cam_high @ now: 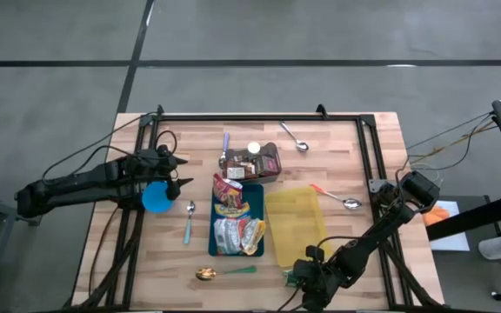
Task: Pick & Place Food Item
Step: Put the black spice can into the black bin
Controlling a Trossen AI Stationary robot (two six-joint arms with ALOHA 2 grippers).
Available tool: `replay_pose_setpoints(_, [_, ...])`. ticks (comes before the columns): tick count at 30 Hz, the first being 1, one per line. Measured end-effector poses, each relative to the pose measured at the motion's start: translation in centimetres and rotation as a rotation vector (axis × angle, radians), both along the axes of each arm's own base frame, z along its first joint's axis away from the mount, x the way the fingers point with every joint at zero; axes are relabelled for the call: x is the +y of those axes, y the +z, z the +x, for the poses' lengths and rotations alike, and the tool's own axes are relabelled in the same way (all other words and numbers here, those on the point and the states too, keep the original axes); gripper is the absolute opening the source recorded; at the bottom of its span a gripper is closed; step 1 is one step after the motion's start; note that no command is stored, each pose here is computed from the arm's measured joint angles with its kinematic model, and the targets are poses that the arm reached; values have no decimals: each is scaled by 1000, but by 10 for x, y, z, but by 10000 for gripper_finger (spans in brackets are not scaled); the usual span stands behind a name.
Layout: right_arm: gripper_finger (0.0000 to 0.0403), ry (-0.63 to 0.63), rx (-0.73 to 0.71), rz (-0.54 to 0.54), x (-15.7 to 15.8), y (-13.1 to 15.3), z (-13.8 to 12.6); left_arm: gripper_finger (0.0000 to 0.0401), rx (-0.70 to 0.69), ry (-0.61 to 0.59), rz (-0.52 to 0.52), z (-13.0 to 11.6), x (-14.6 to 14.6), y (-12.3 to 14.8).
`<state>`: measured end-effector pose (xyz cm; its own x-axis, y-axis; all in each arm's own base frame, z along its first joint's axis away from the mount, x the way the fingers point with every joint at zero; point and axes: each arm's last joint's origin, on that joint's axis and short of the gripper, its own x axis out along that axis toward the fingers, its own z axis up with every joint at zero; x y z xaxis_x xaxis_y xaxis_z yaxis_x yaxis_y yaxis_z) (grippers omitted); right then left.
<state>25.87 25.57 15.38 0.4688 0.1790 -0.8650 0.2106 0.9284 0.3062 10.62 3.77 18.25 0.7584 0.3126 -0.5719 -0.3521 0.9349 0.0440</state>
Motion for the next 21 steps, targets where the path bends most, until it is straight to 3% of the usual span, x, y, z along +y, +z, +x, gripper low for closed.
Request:
replay_pose_setpoints(6, [128, 0, 1, 1, 0, 0, 0, 336, 0, 0, 0, 0, 0, 0])
replay_pose_setpoints(15, [103, 1, 1, 4, 0, 0, 0, 336, 0, 0, -1, 0, 0, 0])
replay_pose_setpoints(21, [131, 1, 1, 3, 0, 0, 0, 336, 0, 0, 0, 0, 0, 0])
